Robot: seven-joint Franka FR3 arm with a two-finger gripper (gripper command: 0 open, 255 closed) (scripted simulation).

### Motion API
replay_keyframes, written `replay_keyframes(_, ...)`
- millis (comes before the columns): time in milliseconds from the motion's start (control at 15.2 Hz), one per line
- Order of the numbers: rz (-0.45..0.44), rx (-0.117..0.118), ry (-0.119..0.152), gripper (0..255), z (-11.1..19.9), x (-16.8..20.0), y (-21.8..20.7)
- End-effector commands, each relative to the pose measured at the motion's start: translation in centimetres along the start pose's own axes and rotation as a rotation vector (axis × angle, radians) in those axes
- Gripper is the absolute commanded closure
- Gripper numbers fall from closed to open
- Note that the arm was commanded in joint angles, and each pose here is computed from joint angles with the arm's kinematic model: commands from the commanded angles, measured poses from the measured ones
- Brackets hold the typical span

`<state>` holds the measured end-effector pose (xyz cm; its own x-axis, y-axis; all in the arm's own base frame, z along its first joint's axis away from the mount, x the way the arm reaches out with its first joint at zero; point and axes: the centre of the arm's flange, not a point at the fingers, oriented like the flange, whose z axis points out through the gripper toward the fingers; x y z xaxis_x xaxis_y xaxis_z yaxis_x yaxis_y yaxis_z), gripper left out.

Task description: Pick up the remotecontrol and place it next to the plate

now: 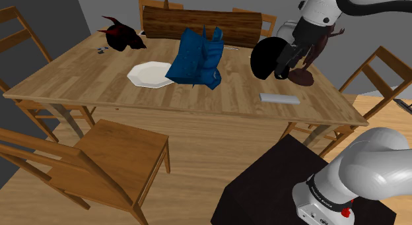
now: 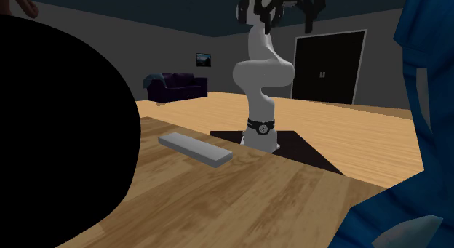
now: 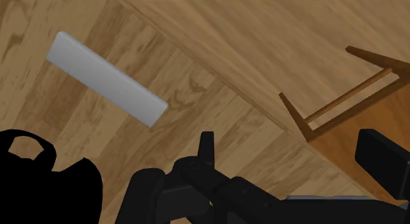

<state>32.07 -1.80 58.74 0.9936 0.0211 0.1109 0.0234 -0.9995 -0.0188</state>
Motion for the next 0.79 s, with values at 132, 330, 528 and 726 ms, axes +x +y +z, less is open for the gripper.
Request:
replay_keyframes(132,-0.056,0.003,-0.010,0,1.8,-0.2,2.0)
replay_keyframes(330,-0.139,0.008,-0.025,0,4.5,-0.3,4.9)
replay_keyframes(528,-0.223,0.013,-0.040,0,7.2,-0.2,7.8)
replay_keyframes(726,-0.306,0.017,-0.055,0,10.0,0.2,10.7)
